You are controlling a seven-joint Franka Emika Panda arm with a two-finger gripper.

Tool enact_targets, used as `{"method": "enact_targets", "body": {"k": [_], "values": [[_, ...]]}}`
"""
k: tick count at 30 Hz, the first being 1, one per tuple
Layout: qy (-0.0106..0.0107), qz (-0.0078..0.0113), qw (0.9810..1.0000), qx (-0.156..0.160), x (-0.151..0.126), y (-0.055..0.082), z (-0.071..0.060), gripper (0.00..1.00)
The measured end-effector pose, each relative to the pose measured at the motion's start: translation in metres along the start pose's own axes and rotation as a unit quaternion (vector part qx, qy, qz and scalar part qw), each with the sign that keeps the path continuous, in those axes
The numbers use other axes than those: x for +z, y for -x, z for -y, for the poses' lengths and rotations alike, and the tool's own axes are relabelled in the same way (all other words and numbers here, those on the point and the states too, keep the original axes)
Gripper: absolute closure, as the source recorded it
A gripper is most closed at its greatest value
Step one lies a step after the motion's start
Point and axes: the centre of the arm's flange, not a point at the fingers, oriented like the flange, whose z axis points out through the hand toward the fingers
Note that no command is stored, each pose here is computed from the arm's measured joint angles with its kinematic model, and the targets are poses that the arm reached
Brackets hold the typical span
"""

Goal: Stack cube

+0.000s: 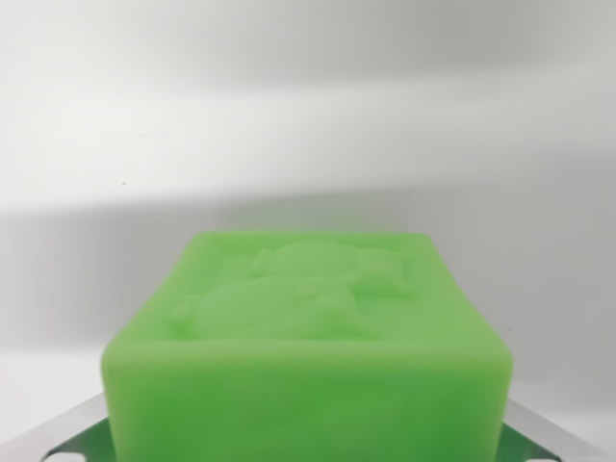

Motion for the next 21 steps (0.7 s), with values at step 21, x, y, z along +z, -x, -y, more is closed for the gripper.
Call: {"method": "enact_targets", "body": {"k": [21], "values": [[-0.0015,-0.0018,1.0,-0.001,-0.048,0.0,0.001,1.0]]}}
